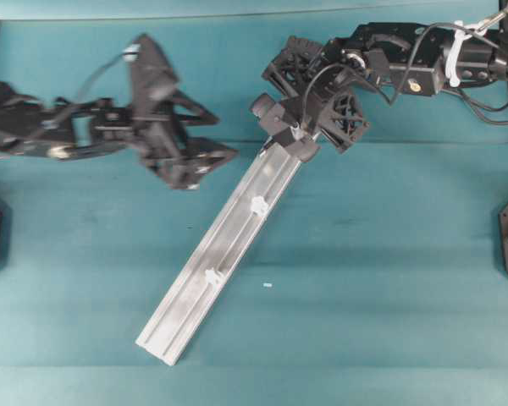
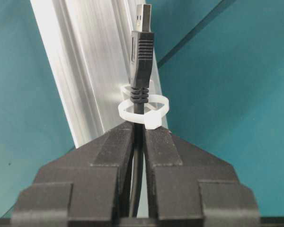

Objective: Pass the USB cable through three rings with both arms.
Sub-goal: 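Move the left gripper to the plug emerging from the first ring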

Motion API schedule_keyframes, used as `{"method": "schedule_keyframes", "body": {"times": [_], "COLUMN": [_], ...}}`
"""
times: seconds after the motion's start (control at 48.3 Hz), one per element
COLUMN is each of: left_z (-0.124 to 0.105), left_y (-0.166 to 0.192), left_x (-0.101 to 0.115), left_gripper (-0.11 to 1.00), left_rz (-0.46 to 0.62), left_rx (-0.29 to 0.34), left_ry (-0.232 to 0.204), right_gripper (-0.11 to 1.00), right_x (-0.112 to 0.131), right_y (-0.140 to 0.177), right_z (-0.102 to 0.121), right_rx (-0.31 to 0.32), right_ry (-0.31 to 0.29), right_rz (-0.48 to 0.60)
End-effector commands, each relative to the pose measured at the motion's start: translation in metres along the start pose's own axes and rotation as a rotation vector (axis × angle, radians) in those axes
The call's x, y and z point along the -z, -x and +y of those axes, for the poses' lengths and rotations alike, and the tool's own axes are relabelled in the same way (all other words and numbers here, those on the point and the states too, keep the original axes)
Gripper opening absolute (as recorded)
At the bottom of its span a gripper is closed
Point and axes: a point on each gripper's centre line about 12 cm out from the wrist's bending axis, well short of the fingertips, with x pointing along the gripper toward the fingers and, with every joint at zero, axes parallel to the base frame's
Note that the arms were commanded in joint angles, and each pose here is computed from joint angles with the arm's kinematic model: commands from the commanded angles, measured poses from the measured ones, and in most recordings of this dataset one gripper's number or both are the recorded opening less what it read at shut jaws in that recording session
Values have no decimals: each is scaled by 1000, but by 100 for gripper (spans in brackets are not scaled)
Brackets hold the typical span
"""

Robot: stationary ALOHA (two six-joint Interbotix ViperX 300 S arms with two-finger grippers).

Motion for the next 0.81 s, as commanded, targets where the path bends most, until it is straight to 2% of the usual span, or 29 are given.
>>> {"method": "schedule_keyframes", "body": {"times": [0.0, 0.352, 0.787], "left_z": [7, 14, 17], "left_y": [-31, -73, -87], "left_x": [20, 30, 24], "left_gripper": [96, 96, 96], "left_rz": [61, 95, 80], "left_rx": [-19, -39, -42], "left_ry": [-3, 2, 10], "right_gripper": [7, 7, 7], "right_x": [-3, -3, -3], "right_y": [0, 0, -1], "right_z": [-2, -3, -1], "right_rx": [7, 7, 5], "right_ry": [9, 11, 8], "right_rz": [-6, -5, -4]}}
